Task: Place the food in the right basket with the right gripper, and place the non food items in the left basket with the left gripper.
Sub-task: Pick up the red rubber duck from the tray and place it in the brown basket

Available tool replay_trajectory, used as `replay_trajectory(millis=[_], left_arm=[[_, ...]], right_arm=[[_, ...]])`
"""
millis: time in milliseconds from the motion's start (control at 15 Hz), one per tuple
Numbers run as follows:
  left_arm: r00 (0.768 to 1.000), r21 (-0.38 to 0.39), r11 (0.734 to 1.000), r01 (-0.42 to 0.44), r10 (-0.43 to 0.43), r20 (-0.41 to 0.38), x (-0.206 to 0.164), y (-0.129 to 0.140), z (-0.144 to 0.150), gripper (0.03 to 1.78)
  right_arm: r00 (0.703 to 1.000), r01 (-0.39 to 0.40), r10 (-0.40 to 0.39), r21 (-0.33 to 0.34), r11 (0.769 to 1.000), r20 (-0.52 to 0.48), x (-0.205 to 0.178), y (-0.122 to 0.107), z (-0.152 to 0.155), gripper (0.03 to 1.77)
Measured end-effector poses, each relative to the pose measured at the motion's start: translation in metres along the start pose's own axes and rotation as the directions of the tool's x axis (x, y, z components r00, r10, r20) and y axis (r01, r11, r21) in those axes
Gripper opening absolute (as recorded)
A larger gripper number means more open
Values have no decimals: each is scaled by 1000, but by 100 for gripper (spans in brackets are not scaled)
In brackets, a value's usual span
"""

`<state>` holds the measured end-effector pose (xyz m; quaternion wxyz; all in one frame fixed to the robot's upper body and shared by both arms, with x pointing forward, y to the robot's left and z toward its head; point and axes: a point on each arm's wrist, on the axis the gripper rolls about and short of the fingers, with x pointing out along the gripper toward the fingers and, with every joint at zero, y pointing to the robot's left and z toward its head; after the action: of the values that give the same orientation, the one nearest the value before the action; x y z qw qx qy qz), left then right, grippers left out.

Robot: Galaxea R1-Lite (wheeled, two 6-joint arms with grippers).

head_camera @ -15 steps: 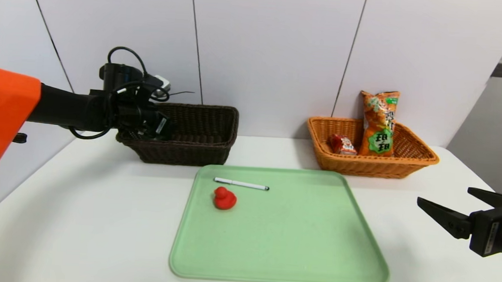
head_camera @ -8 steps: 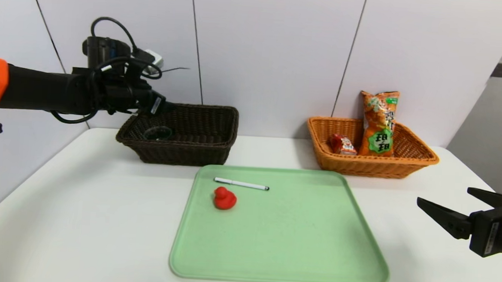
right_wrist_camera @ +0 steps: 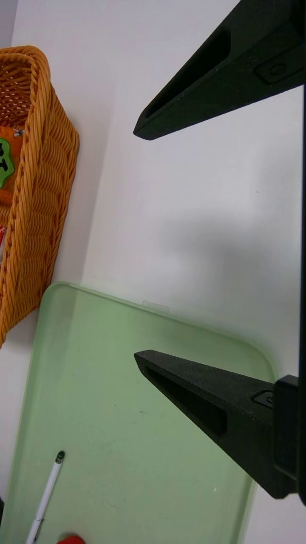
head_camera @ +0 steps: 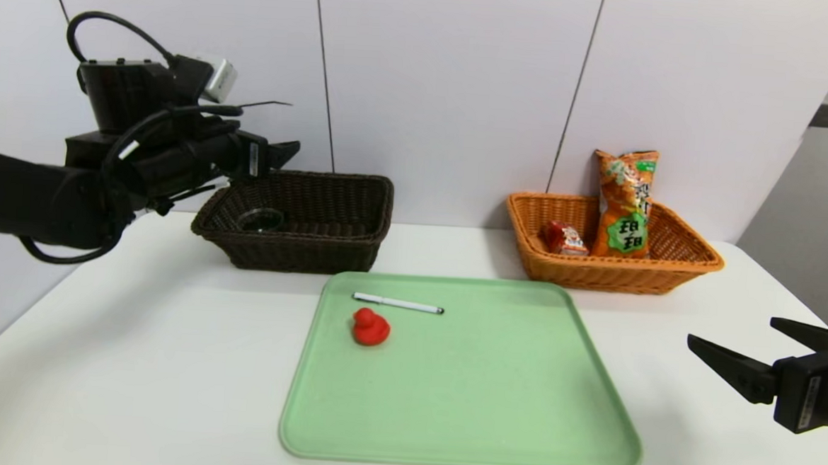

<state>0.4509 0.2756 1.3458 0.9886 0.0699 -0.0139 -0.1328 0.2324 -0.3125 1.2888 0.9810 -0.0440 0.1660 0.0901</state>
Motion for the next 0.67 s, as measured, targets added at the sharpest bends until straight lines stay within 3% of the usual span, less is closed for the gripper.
replay_trajectory(millis=[200, 400, 667], left_arm=[[997, -41, 997, 60, -57, 61, -34, -31, -24, 167], [977, -63, 983, 172, -162, 141, -70, -68, -26, 168], [965, -61, 965, 253, -248, 80, -95, -82, -38, 169]], right_arm=[[1000, 0, 0, -7, 1000, -9, 0, 0, -3, 171], [1000, 0, 0, -7, 1000, -12, 0, 0, -4, 171], [1000, 2, -2, -7, 1000, -14, 0, 0, -4, 171]])
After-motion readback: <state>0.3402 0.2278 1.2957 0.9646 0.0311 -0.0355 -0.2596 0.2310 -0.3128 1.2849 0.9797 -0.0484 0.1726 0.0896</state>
